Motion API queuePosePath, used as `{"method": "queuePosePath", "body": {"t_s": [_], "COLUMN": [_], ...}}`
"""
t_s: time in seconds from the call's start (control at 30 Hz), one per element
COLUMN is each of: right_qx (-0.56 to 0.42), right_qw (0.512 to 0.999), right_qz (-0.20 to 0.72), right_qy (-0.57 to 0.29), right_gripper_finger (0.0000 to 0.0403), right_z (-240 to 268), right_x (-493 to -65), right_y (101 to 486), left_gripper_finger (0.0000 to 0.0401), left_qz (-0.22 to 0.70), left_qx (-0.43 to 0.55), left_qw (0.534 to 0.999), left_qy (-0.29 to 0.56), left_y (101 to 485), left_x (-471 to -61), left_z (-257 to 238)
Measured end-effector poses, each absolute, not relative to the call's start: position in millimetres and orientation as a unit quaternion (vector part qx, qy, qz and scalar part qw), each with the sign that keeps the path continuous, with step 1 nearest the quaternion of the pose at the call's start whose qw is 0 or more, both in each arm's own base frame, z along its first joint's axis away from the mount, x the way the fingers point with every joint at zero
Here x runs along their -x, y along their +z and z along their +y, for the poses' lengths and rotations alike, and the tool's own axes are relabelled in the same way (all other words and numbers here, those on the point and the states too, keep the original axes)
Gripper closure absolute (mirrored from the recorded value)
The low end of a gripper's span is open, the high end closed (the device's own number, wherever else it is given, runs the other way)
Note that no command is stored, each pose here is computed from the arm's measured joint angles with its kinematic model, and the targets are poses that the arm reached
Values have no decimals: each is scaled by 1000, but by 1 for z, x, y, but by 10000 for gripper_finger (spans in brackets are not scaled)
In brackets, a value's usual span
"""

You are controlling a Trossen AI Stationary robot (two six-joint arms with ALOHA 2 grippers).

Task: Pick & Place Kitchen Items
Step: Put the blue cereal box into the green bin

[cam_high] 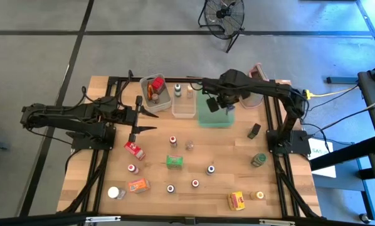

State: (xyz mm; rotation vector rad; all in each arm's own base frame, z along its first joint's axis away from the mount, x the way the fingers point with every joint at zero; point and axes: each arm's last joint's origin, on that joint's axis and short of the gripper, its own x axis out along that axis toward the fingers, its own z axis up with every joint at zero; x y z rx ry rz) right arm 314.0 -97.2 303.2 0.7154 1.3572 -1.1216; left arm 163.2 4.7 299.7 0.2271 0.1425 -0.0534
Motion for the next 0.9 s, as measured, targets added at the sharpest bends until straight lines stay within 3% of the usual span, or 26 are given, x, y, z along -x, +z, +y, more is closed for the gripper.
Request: {"method": "queuePosePath", "body": {"t_s": [0.1, 0.33, 0.7, 0.9], "right_qx": [-312, -328, -367, -370], "right_qw": [569, 593, 561, 581], "right_qz": [579, 542, 538, 522], "right_qy": [-494, -497, -511, -503], "right_gripper_finger": [320, 320, 320, 320], "right_z": [-102, -113, -125, -130], "right_x": [-312, -319, -312, -315], "right_y": [294, 280, 252, 240], "left_gripper_finger": [207, 207, 207, 207], "left_qz": [72, 75, 82, 83], "left_qx": [-110, -107, -105, -105], "left_qw": [991, 991, 991, 991], "left_qy": [-26, -26, -27, -27], "left_y": [300, 299, 298, 297], "left_x": [-163, -163, -163, -163], "left_z": [5, 5, 5, 5]}}
